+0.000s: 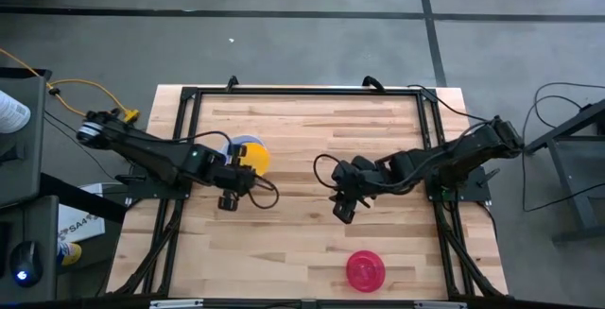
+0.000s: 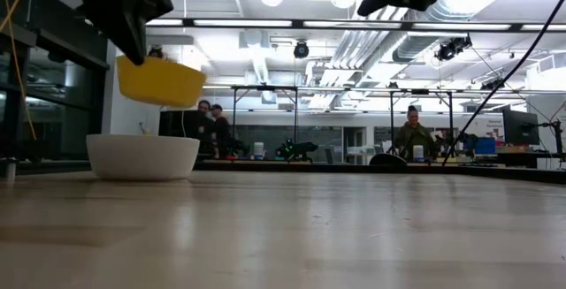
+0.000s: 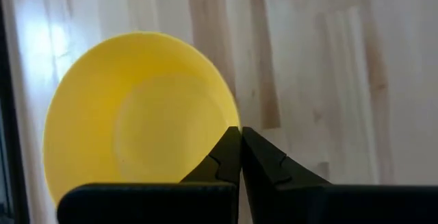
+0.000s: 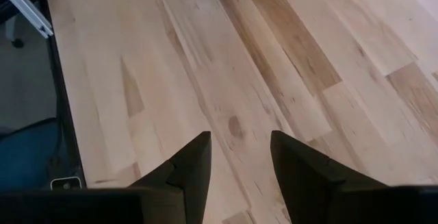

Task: Nest bowls inside each other
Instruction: Stack the yellow bowl on the purple bowl, then stack the red bowl on the yellow bowl

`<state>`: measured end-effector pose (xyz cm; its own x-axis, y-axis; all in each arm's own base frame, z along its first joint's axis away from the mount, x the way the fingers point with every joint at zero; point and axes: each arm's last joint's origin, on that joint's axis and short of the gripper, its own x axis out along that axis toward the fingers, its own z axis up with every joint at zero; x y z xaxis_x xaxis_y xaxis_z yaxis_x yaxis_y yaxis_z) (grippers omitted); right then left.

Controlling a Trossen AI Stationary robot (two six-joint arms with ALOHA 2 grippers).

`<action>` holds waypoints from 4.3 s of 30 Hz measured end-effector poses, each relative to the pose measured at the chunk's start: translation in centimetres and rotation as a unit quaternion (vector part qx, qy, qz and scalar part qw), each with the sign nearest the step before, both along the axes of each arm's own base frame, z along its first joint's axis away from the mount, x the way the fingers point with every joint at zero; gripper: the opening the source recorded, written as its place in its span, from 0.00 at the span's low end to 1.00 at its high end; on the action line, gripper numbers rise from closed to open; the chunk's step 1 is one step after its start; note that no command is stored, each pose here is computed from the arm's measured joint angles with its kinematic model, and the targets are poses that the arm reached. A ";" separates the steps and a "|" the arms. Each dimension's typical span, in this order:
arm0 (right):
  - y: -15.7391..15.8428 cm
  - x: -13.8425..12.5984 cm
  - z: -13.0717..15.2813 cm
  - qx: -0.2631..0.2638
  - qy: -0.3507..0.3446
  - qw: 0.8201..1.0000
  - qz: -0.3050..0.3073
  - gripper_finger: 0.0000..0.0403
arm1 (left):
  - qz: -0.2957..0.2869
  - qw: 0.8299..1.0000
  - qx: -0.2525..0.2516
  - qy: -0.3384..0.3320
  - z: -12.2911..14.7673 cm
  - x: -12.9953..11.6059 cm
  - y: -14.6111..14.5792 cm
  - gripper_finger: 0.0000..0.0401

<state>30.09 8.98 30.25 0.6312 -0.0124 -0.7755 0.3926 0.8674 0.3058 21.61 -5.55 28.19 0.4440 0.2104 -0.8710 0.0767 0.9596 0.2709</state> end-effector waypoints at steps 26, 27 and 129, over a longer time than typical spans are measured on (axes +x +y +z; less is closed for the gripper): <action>0.1 0.6 0.5 0.011 -0.037 0.999 -0.004 0.36 | 0.047 0.997 0.038 -0.039 -5.0 -3.3 1.4 0.00; 0.1 0.6 0.5 0.012 -0.040 0.999 -0.004 0.36 | 0.047 0.997 0.038 -0.041 -5.2 -3.3 1.4 0.00; 2.2 -1.0 -4.0 0.114 0.064 0.989 -0.071 0.36 | -0.036 0.967 -0.212 -0.138 -0.8 -0.2 3.9 0.19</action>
<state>29.07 11.19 26.24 0.5318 0.0903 -0.8421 0.5544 0.7146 0.4267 21.43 -1.63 27.39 0.6716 -0.1795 -0.7188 0.1276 0.9837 -0.1264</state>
